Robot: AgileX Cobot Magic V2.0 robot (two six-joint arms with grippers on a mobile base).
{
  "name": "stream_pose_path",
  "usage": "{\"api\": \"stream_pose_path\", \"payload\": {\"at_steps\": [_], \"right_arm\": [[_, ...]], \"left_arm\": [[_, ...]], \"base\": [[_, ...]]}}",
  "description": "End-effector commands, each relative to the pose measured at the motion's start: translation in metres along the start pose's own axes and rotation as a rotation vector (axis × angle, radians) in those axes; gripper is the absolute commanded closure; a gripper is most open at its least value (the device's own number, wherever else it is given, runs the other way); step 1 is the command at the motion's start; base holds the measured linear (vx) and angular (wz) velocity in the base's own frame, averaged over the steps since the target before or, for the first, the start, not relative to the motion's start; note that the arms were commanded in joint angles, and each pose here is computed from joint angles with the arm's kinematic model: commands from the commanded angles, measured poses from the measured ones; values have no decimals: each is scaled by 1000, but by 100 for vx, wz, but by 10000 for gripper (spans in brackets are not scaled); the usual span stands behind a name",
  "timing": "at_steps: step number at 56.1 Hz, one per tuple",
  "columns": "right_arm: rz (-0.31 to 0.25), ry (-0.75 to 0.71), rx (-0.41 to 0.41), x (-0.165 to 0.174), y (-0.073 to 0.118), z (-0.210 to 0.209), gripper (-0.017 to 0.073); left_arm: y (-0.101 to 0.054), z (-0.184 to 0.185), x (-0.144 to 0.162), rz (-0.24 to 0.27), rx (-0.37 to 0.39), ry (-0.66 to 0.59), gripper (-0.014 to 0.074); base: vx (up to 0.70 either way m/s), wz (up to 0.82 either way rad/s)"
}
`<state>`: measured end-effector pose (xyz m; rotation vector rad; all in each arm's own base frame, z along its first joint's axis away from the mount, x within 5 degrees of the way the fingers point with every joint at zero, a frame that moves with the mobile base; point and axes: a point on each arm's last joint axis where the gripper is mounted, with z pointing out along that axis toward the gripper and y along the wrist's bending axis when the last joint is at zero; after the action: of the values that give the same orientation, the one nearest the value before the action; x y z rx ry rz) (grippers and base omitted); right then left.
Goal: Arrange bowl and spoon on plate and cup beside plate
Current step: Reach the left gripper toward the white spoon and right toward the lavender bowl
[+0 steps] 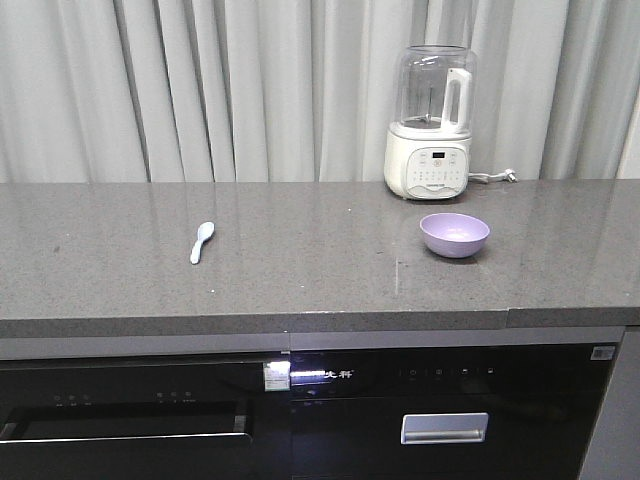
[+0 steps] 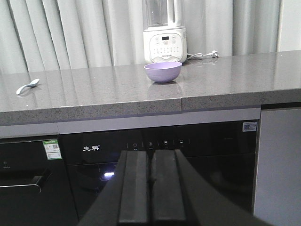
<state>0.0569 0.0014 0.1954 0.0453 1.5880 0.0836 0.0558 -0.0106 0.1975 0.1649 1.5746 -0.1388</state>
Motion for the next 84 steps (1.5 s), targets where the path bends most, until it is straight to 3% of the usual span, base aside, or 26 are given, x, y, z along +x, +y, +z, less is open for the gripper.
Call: {"api": "stream_pose_path", "payload": {"at_steps": [1,48,84], "right_arm": [[-12,-86,-7,-7,1,-1,565],[-12,-86,-7,-7,1,-1,565],[-12,-86,-7,-7,1,-1,565]], "left_arm": [[-1,-2,-16,-11,7,-113,591],[-1,-2,-16,-11,7,-113,591],[-1,-2,-16,-11,7,-113,591]], "base": [[0,0],[1,-3],[20,-16]]}}
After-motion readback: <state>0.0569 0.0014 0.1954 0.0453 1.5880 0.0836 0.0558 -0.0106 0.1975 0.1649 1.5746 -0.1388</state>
